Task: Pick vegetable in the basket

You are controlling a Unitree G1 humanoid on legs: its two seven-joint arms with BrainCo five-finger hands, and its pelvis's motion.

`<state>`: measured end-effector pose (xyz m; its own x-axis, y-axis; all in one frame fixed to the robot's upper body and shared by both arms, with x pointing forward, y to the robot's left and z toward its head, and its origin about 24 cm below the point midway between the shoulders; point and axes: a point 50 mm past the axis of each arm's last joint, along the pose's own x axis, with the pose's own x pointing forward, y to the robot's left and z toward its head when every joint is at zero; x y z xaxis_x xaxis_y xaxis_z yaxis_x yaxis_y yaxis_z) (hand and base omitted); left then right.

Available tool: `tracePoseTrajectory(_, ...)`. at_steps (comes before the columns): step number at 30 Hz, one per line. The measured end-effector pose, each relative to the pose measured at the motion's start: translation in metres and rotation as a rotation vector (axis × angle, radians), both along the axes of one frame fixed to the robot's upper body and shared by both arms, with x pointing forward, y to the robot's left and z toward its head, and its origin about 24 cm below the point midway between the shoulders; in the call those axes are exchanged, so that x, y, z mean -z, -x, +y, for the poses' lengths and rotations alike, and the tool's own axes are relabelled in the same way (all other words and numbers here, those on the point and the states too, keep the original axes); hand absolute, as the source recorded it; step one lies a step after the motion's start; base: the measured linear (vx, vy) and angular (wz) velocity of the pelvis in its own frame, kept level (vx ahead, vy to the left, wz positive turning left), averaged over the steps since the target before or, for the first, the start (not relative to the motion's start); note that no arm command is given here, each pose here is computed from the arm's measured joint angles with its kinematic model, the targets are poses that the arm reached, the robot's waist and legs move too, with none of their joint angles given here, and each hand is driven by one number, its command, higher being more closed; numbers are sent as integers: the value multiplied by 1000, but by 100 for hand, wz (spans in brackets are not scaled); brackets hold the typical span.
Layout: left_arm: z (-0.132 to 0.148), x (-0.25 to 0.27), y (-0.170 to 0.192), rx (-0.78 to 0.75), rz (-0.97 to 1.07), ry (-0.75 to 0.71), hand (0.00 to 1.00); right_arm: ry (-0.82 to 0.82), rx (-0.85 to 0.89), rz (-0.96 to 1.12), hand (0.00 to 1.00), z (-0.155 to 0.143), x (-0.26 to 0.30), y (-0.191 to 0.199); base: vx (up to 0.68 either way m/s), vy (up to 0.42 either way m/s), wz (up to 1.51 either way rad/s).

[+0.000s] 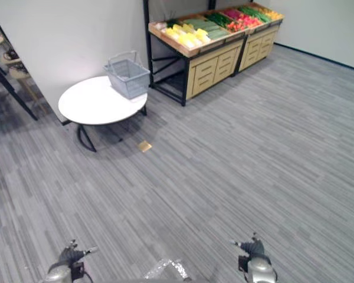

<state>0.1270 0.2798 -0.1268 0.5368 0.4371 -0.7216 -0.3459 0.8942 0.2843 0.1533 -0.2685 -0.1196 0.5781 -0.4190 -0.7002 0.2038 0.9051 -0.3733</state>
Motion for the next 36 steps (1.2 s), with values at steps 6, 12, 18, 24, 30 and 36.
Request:
tracePoseTrajectory(6, -1, 1, 1, -2, 3, -2, 0, 1, -21, 5, 0, 3, 1, -1, -22, -47, -3)
tracePoseTrajectory(12, -9, 5, 5, 24, 31, 3, 0, 1, -11, 34, 0, 2, 5, 11, -63, -53, 4)
tracePoseTrajectory(18, -9, 5, 5, 24, 31, 3, 0, -1, 3, 25, 0, 1, 4, 9, 6, -35, 11)
tracePoseTrajectory(24, -7, 3, 2, 25, 20, -3, 0, 31, 2, -49, 0, -11, -12, -17, 77, -22, -13)
tracePoseTrajectory(30, -9, 0, -5, 23, -15, 1, 0, 112, -29, -82, 0, -30, -28, -33, 145, -5, -13)
tracePoseTrajectory(36, -17, 1, -10, 75, -15, 8, 0, 136, -66, -160, 0, -30, -47, -64, 373, 275, -36)
